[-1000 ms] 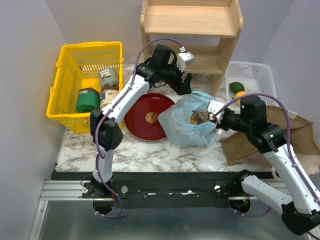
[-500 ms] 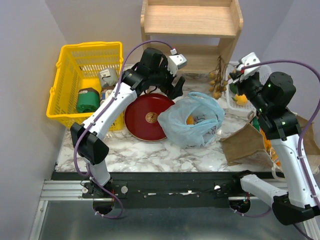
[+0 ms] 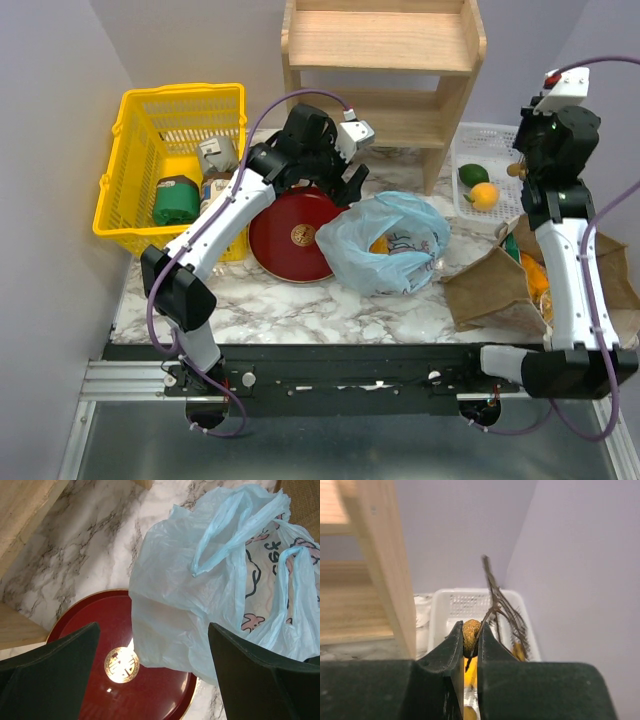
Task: Untie the knot of the grocery bags and take out the mixed food
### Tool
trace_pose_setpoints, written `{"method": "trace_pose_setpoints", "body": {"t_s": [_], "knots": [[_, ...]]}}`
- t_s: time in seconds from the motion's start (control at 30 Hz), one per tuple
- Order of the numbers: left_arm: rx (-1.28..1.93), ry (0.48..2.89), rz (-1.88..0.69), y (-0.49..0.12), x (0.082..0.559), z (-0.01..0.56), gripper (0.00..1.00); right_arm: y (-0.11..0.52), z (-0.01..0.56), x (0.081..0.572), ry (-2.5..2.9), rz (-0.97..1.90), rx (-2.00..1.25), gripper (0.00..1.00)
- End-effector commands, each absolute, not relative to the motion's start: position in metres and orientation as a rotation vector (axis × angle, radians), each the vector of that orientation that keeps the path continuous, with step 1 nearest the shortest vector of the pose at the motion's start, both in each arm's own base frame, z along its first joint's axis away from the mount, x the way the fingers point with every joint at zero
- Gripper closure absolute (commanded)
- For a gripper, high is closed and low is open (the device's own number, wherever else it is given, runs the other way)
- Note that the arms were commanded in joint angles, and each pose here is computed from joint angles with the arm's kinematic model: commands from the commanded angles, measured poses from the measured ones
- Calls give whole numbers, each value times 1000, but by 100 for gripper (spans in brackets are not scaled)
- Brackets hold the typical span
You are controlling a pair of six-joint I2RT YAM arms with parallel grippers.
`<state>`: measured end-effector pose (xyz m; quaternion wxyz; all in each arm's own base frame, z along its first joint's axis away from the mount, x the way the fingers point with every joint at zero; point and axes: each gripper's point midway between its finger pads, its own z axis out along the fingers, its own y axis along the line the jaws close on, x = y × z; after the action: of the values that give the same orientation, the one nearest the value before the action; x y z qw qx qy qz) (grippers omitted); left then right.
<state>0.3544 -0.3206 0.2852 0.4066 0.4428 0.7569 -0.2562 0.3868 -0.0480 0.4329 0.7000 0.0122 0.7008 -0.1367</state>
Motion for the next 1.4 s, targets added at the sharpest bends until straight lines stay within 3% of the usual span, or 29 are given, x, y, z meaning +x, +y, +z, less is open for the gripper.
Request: {"method": "trace_pose_setpoints", "body": {"t_s": [0.0, 0.23, 0.37, 0.43, 0.47, 0.5, 0.53, 0.6, 0.8, 0.97, 1.13, 1.17, 1.3, 1.37], "knots": [[1120, 1873, -615, -314, 348, 299, 2, -76, 397, 418, 1682, -245, 274, 100], [1123, 1871, -604, -314, 349, 299, 1, -104, 347, 472, 1815, -130, 461, 100], [1133, 1868, -607, -316, 346, 299, 1, -137, 319, 491, 1845, -290, 557, 99], [1137, 1871, -609, -316, 344, 297, 1, -139, 319, 500, 1838, -295, 555, 80], [1139, 1871, -608, -316, 344, 296, 2, -141, 324, 505, 1820, -296, 554, 60], [1141, 1876, -610, -316, 342, 295, 1, -141, 321, 511, 1815, -291, 550, 28], [1141, 1879, -613, -316, 342, 293, 1, -140, 325, 513, 1806, -282, 545, 19], [1142, 1883, -621, -318, 341, 292, 1, -131, 334, 513, 1793, -231, 510, 10], [1156, 1887, -629, -322, 338, 289, 1, -70, 358, 486, 1794, 57, 270, 9], [1162, 1908, -680, -324, 329, 284, 2, 32, 390, 411, 1710, 404, -220, 17], [1191, 1928, -747, -318, 306, 280, 1, 126, 356, 315, 1625, 466, -768, 24], [1201, 1925, -758, -317, 301, 279, 1, 132, 323, 303, 1653, 469, -850, 26], [1245, 1954, -793, -310, 280, 259, 1, 156, 259, 244, 1678, 536, -1058, 46], [1242, 1975, -806, -309, 274, 253, 1, 159, 242, 230, 1674, 533, -1126, 51]]}}
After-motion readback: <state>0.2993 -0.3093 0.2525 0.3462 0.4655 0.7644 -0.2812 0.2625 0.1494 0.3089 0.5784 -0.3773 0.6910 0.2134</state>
